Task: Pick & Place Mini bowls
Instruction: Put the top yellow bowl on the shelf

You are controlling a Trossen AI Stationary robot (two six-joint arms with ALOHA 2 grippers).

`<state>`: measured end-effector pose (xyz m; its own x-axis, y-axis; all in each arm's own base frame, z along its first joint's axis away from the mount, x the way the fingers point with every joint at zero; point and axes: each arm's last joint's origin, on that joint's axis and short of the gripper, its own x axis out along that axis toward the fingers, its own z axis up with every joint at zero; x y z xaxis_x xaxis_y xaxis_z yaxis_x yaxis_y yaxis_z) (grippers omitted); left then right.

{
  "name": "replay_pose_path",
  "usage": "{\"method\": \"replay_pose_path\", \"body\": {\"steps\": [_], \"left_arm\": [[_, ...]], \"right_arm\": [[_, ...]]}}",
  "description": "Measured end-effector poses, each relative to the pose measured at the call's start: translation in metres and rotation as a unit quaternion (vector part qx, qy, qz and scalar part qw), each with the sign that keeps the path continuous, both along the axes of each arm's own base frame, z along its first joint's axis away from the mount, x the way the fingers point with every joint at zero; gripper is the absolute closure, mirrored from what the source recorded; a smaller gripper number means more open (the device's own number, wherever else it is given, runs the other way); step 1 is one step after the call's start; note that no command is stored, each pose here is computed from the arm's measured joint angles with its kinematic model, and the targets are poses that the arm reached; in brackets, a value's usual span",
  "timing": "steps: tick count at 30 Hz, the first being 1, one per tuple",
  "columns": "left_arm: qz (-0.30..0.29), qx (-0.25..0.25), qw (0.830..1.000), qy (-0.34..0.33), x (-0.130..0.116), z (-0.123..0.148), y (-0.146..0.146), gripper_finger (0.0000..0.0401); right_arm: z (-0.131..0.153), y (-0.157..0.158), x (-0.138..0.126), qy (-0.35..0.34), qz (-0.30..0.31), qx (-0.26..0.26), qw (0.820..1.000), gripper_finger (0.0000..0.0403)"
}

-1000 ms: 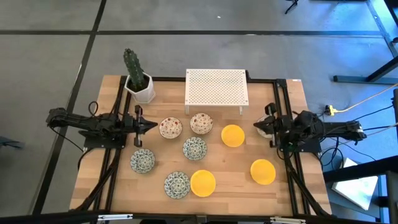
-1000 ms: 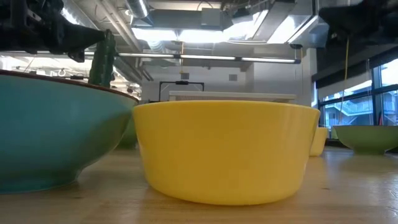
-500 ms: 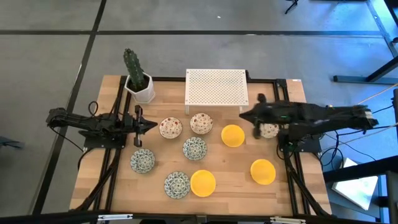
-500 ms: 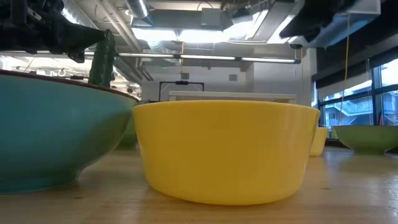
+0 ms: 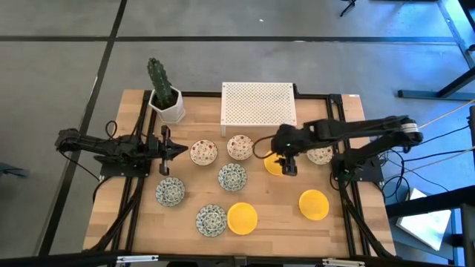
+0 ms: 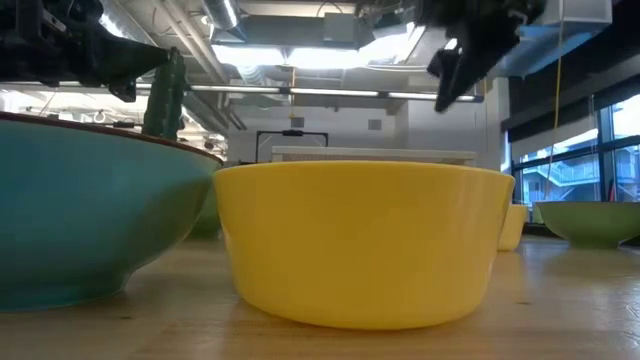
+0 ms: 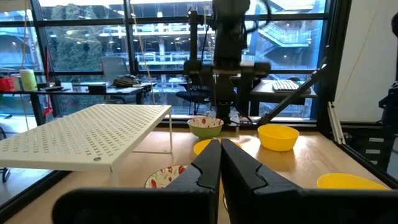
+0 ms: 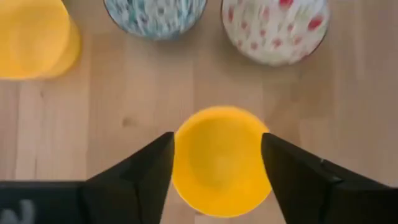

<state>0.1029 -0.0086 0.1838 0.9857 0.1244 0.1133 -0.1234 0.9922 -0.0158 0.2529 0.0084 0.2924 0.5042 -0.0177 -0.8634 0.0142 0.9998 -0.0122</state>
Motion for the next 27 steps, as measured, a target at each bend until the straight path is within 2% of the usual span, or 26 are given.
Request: {"method": "replay_pose_path", "body": {"steps": [6, 12, 27], "left_arm": [[0.0, 0.0, 1.0, 0.0, 0.0, 0.0, 0.0, 0.0395], [0.0, -0.002, 1.0, 0.0, 0.0, 0.0, 0.0, 0.0395], [-0.002, -0.019, 1.0, -0.014, 0.0, 0.002, 0.0, 0.0395]], "right_arm": [[-0.021, 0.005, 0.014, 0.044, 0.009, 0.0, 0.999, 0.0132], [-0.038, 0.011, 0.026, 0.071, 0.037, -0.012, 0.997, 0.013], [-0.062, 0.016, 0.039, 0.115, 0.036, -0.011, 0.993, 0.013]]}}
